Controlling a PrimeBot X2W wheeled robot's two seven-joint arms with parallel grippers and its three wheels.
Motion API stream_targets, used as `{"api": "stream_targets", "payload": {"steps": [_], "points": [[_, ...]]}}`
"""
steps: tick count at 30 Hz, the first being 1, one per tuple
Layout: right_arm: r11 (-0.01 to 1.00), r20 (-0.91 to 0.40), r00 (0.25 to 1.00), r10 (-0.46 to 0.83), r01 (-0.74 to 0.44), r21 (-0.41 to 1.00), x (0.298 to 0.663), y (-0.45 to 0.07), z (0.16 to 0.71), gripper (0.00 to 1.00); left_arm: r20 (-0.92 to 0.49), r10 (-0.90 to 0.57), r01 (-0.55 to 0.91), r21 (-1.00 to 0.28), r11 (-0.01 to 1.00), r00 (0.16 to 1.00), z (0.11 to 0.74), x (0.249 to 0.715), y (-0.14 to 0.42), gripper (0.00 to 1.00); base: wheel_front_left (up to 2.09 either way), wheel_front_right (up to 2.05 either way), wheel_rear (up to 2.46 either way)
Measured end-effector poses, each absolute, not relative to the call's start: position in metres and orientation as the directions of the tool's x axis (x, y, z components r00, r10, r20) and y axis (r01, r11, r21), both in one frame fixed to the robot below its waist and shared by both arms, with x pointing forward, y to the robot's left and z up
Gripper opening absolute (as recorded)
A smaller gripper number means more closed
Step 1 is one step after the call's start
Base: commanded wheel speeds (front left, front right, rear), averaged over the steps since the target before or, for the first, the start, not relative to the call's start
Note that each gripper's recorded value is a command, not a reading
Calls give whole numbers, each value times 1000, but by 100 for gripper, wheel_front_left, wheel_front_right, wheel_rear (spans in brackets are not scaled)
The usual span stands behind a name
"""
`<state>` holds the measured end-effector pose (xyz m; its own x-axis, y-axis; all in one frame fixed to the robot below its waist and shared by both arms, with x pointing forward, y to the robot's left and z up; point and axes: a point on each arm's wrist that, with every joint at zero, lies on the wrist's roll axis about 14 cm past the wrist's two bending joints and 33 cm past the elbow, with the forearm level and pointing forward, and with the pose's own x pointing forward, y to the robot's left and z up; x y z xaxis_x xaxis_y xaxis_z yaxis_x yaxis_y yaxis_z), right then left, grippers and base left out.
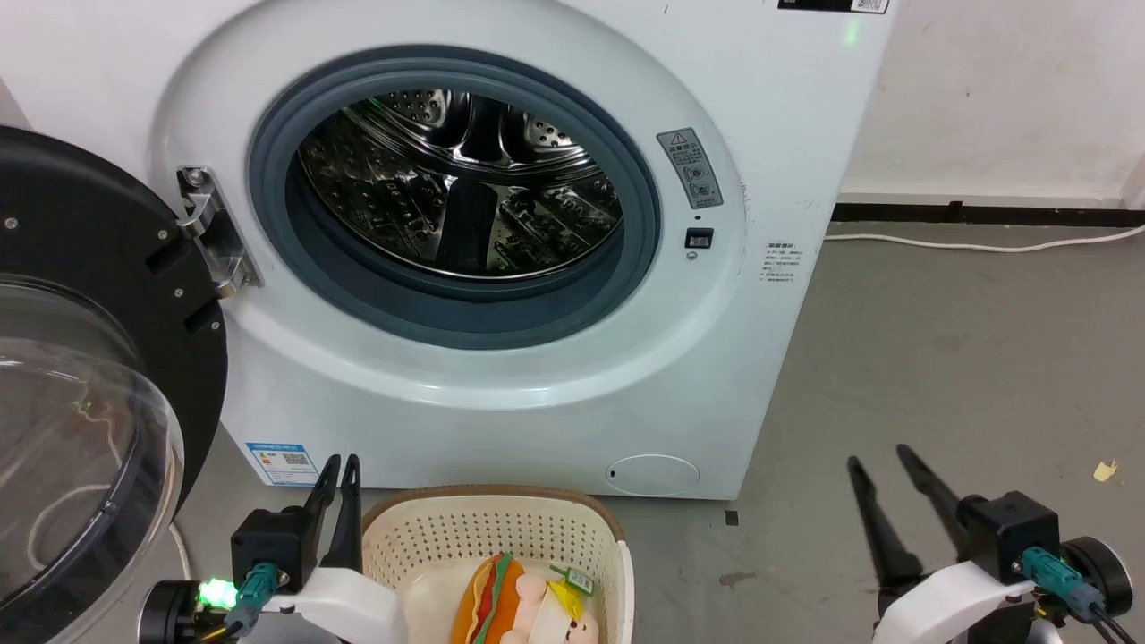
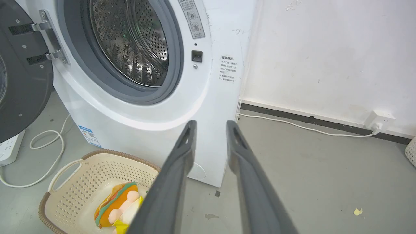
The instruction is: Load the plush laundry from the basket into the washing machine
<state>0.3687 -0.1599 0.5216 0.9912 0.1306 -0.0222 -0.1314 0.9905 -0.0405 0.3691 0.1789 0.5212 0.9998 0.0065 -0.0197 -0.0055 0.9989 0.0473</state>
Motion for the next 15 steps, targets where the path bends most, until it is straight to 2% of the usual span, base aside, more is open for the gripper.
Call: {"api": "stream_targets", "payload": {"steps": [15], "points": [[992, -21, 992, 123, -123, -28, 370, -163, 518, 100, -22, -9, 10, 45, 999, 1000, 517, 373, 173, 100, 0, 0, 0]]}}
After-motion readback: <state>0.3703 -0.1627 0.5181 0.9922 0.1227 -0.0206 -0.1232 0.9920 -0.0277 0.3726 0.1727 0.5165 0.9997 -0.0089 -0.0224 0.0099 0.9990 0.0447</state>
